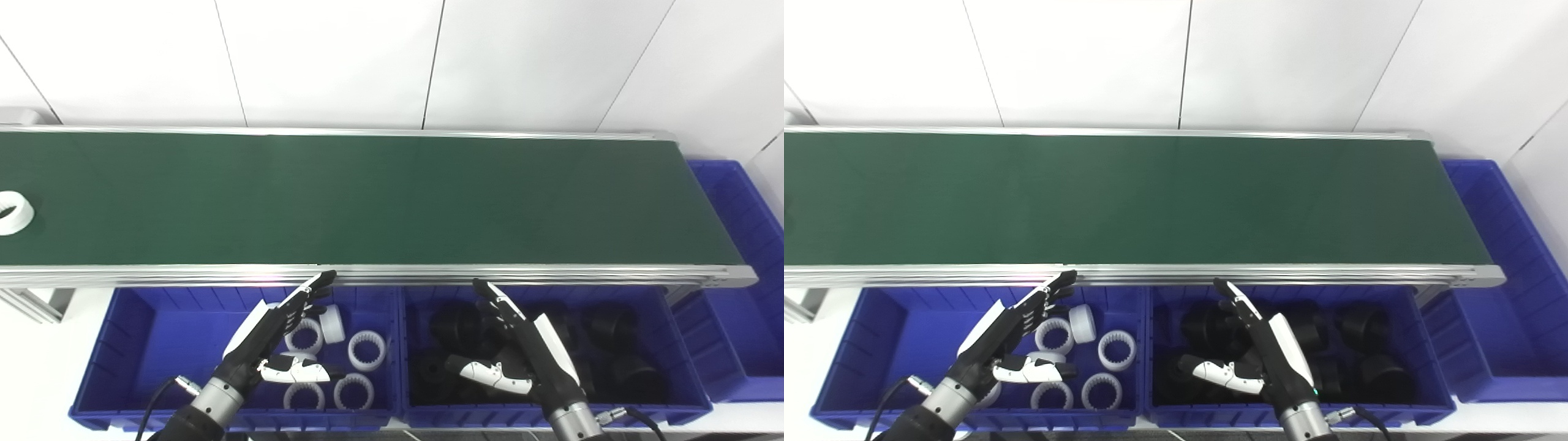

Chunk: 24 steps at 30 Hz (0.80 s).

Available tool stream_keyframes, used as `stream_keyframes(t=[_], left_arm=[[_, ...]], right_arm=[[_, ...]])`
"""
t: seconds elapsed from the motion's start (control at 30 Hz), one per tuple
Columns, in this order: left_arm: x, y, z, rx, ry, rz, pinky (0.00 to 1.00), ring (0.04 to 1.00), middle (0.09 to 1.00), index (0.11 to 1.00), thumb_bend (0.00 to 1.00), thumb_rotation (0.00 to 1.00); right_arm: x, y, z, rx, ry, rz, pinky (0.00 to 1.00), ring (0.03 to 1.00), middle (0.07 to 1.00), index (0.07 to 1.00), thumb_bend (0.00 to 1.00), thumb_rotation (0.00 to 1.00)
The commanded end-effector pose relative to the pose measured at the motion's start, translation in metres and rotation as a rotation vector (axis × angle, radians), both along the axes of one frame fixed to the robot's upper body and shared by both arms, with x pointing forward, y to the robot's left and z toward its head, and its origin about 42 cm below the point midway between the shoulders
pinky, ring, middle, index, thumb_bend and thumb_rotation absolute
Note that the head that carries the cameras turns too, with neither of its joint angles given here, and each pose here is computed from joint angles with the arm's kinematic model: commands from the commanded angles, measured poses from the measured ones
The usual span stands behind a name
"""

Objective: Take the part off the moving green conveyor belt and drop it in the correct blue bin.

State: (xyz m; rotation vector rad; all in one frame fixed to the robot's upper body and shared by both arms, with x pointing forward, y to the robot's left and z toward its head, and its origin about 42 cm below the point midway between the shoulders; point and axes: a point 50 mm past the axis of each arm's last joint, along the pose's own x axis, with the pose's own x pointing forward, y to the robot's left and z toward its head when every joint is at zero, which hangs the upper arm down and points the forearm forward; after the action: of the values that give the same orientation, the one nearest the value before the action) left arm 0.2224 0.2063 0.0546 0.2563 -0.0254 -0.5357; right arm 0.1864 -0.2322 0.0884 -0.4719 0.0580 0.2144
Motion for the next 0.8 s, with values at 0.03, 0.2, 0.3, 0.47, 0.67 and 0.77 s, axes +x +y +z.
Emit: stream_keyframes(t=[0.03, 0.2, 0.3, 0.47, 0.67, 0.77], left_arm=[[0.005, -0.005, 0.007, -0.011, -0.049, 0.0, 0.87, 0.941, 0.971, 0.954, 0.86, 0.3], [0.006, -0.006, 0.006, -0.008, -0.06, -0.005, 0.87, 0.944, 0.972, 0.956, 0.85, 0.28], [0.006, -0.007, 0.007, -0.006, -0.058, -0.005, 0.88, 0.946, 0.972, 0.956, 0.85, 0.28], [0.005, -0.01, 0.005, -0.005, -0.063, -0.003, 0.87, 0.942, 0.968, 0.95, 0.85, 0.28], [0.003, -0.021, -0.002, -0.016, -0.051, -0.003, 0.87, 0.934, 0.951, 0.927, 0.87, 0.25], [0.003, -0.027, -0.005, -0.021, -0.048, -0.002, 0.87, 0.931, 0.945, 0.922, 0.87, 0.25]], right_arm=[[0.002, -0.001, 0.011, 0.015, -0.091, 0.023, 0.79, 0.866, 0.907, 0.923, 0.71, 0.39], [0.002, -0.001, 0.01, 0.01, -0.086, 0.029, 0.8, 0.869, 0.912, 0.928, 0.71, 0.4], [0.002, -0.001, 0.011, 0.007, -0.083, 0.029, 0.8, 0.869, 0.913, 0.924, 0.71, 0.4], [0.002, -0.005, 0.009, 0.015, -0.085, 0.028, 0.79, 0.872, 0.917, 0.926, 0.7, 0.38], [-0.001, -0.015, 0.007, 0.032, -0.093, 0.022, 0.8, 0.882, 0.923, 0.939, 0.64, 0.3], [0.0, -0.022, 0.002, 0.03, -0.082, 0.02, 0.81, 0.883, 0.927, 0.949, 0.62, 0.27]])
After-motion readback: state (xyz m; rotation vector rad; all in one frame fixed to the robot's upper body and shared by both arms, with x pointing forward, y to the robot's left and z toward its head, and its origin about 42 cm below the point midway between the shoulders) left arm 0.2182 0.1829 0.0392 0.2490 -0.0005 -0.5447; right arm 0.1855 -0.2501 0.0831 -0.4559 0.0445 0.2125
